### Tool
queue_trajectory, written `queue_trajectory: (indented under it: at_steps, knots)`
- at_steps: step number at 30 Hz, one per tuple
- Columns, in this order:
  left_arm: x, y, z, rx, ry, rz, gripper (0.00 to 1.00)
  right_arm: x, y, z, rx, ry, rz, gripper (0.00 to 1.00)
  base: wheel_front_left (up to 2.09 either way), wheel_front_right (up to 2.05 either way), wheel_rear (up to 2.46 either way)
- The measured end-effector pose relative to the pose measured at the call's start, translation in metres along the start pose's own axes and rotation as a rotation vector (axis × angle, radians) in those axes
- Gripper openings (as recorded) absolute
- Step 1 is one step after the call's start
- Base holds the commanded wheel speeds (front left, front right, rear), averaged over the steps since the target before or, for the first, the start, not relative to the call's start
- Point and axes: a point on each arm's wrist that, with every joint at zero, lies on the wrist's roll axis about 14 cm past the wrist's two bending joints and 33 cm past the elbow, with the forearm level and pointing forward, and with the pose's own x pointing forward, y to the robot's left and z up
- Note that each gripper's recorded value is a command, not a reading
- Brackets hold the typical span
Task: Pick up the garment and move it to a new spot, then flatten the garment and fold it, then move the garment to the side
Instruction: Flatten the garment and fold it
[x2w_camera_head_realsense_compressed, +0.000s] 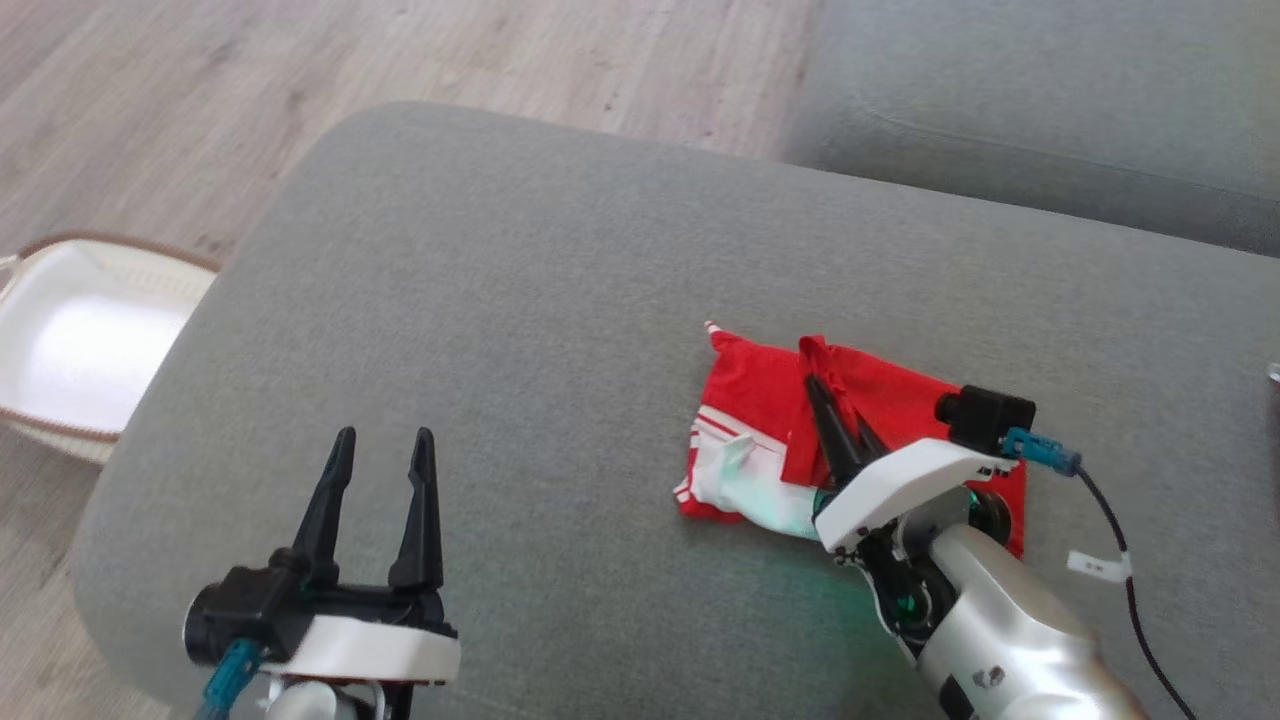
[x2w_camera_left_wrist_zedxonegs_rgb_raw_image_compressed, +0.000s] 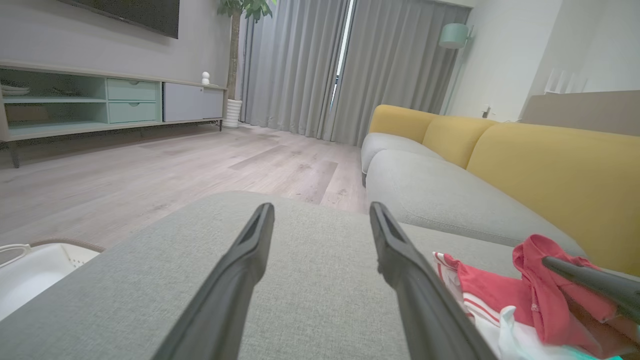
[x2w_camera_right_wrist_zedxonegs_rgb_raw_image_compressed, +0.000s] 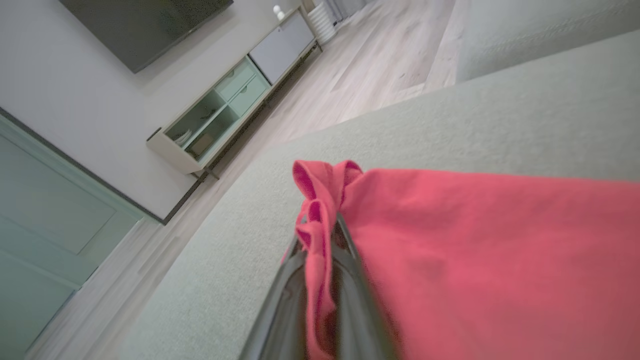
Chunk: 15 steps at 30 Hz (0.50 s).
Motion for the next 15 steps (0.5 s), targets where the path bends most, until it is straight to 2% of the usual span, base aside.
queue_trajectory:
  at_steps: [10,11,12,15]
  knots:
    - [-0.006,0.009,-0.015,0.008,0.058,0.037,1.00,0.029,0.012,-0.015,0.076,0.056,0.039,0.00,0.00,0.00,0.00]
    - [-0.006,0.010,-0.017,0.004,0.062,0.043,1.00,0.030,0.013,-0.019,0.075,0.071,0.044,0.46,0.00,0.00,0.00]
    - [-0.006,0.011,-0.018,0.004,0.066,0.046,1.00,0.030,0.015,-0.023,0.075,0.082,0.051,1.00,0.00,0.00,0.00]
    - [-0.004,0.012,-0.019,0.006,0.071,0.048,1.00,0.028,0.029,-0.035,0.055,0.122,0.105,1.00,0.00,0.00,0.00]
